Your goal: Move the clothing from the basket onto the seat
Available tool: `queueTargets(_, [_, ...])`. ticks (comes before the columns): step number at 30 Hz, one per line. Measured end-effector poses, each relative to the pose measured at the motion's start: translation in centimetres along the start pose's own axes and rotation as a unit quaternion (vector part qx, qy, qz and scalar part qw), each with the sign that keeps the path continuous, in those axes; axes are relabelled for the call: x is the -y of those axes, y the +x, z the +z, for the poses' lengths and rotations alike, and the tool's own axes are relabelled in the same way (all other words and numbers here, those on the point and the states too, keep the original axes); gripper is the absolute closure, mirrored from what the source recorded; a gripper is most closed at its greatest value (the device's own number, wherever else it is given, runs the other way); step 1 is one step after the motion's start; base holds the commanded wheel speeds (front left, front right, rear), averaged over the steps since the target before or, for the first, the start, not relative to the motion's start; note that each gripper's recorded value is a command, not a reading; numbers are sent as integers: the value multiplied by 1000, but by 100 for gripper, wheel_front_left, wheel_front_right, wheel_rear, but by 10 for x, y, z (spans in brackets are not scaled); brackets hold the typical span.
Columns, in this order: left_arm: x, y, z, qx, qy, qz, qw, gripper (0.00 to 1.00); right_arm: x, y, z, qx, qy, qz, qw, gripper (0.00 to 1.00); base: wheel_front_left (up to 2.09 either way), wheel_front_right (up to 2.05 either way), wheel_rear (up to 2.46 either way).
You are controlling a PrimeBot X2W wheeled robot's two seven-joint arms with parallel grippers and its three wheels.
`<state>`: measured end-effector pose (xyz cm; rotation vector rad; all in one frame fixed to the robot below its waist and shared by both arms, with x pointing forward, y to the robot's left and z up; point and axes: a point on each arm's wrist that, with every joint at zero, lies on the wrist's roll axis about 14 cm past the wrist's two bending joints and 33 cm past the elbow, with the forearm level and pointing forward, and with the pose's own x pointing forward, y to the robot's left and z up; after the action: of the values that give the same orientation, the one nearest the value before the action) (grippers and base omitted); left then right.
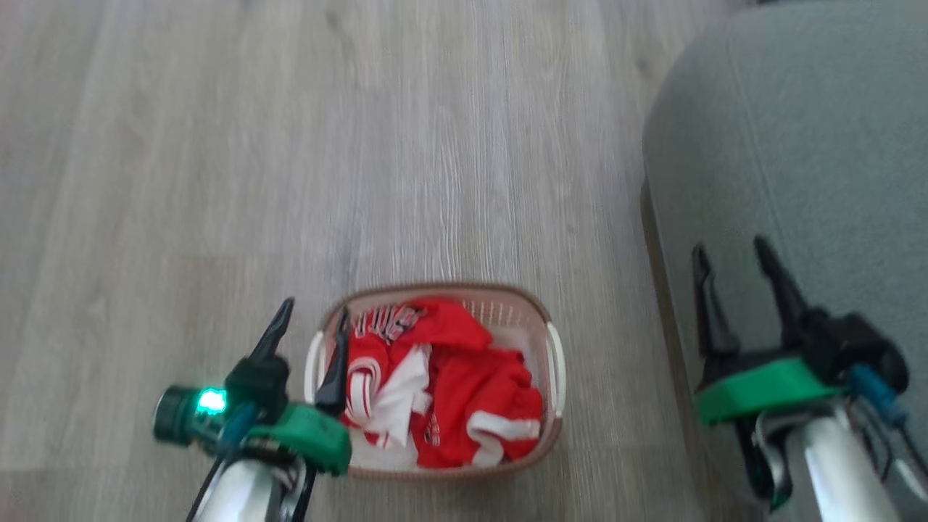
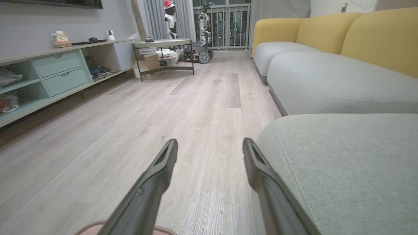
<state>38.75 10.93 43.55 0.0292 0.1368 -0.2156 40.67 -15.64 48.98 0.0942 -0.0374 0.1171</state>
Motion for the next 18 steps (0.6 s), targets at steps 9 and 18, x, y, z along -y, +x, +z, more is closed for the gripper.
queueTargets(9, [33, 52, -70, -100, 16, -83, 991, 0, 28, 42, -20, -8, -11, -28, 999, 0, 0, 0, 0])
queueTargets(18, [71, 82, -158, -206, 34, -179, 961, 0, 58, 70, -51, -27, -16, -57, 998, 0, 0, 0, 0])
